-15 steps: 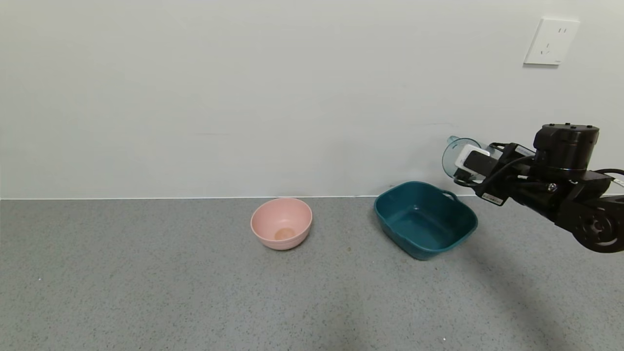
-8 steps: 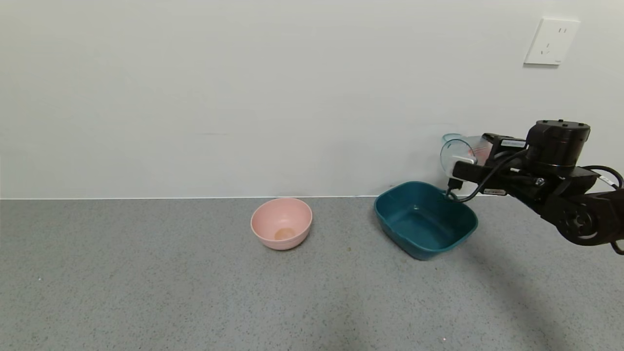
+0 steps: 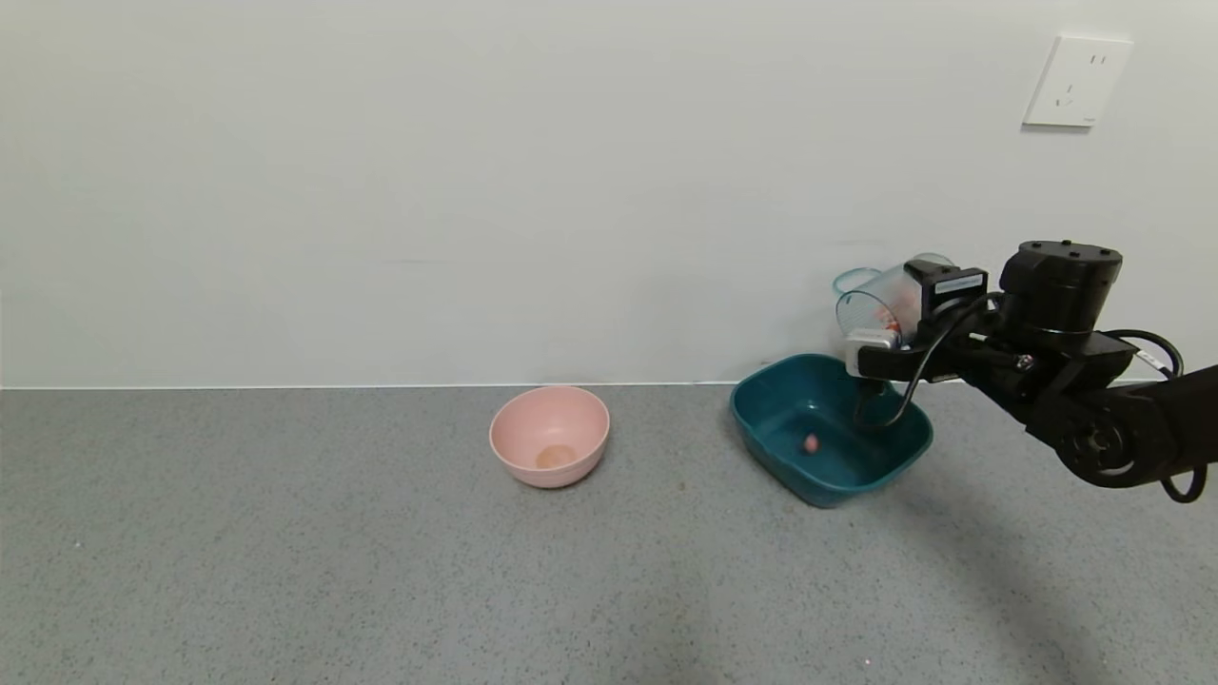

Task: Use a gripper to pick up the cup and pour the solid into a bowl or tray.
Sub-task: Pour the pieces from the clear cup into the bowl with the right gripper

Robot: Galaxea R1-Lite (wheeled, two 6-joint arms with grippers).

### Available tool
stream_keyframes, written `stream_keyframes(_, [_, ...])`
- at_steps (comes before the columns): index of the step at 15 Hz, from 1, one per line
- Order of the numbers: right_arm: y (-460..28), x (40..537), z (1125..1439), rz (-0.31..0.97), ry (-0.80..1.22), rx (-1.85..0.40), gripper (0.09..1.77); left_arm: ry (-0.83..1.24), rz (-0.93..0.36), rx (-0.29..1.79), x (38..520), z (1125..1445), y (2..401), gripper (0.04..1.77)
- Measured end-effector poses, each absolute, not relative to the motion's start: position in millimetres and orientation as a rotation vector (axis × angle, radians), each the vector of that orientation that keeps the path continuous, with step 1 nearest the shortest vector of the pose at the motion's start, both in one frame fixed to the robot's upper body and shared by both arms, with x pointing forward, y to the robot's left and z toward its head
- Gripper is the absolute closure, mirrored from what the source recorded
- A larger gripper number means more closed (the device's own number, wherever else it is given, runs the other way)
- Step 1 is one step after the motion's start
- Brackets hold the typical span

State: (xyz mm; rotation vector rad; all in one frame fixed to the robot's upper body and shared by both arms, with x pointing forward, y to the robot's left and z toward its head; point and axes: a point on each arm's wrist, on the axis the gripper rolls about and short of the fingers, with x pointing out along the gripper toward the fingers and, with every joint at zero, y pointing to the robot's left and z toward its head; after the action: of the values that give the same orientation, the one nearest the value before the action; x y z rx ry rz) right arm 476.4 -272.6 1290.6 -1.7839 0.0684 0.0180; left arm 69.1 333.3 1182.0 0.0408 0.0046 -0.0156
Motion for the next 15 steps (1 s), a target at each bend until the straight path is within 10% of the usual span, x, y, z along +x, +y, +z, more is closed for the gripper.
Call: stream_keyframes(15, [-265.9, 476.2, 1284.1, 0.063, 0.063, -2.143, 0.54, 0.005, -0.015, 0.041, 69.1, 1181.9, 333.3, 0.09])
